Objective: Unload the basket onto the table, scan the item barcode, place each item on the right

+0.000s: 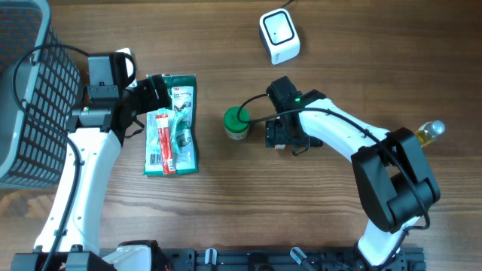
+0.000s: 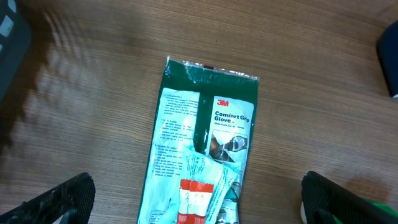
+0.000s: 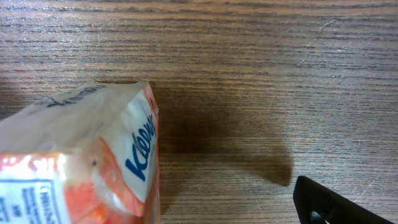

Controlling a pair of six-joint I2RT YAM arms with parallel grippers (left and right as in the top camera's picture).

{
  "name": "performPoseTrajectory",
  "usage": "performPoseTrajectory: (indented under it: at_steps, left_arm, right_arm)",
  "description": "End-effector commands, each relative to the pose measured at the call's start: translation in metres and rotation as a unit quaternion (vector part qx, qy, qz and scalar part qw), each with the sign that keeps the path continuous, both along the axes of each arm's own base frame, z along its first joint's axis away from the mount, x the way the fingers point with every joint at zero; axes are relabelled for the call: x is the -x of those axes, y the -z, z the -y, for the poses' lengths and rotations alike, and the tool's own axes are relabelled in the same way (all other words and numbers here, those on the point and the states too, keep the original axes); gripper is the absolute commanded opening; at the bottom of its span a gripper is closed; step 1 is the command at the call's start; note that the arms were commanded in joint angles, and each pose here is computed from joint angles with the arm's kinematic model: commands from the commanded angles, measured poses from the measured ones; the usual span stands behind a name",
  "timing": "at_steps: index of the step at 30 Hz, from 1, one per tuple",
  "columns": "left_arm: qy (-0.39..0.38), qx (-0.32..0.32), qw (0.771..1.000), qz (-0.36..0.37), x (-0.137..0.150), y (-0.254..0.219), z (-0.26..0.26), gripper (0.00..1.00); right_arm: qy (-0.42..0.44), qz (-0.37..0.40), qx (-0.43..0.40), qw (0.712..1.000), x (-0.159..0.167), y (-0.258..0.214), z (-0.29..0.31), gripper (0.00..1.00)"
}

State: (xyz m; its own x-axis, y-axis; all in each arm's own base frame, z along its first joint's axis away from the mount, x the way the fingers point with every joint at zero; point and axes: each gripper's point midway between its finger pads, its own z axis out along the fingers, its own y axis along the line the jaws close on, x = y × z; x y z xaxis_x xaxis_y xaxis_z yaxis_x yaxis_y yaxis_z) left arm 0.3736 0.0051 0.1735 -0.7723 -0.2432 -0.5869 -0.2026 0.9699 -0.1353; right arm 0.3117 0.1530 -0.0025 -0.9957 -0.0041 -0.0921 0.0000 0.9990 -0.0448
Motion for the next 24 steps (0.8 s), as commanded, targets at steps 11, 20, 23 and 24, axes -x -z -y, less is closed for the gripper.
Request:
performPoseTrajectory:
  at_steps: [11,20,23,24]
  left_arm:
    - [0.002,0.002,1.000,0.013,-0.0020,-0.0088,-0.0006,1.00]
    - [0.002,0.002,1.000,0.013,-0.0020,-0.0088,-0.0006,1.00]
    - [0.002,0.002,1.000,0.013,-0.0020,-0.0088,-0.0006,1.00]
    - [0.002,0.002,1.000,0.013,-0.0020,-0.0088,-0.0006,1.00]
  right_arm:
    - [0.004,0.010,0.021,1.000,-0.0019,-0.0011,0.0073,1.00]
    - [0.003,0.015,0.039,0.999,-0.0030,-0.0019,0.0135,0.89]
    - [0.003,0.015,0.041,0.999,-0.0031,-0.0020,0.0144,0.89]
    - [0.004,0.017,0.047,0.999,-0.0034,-0.0024,0.0166,0.88]
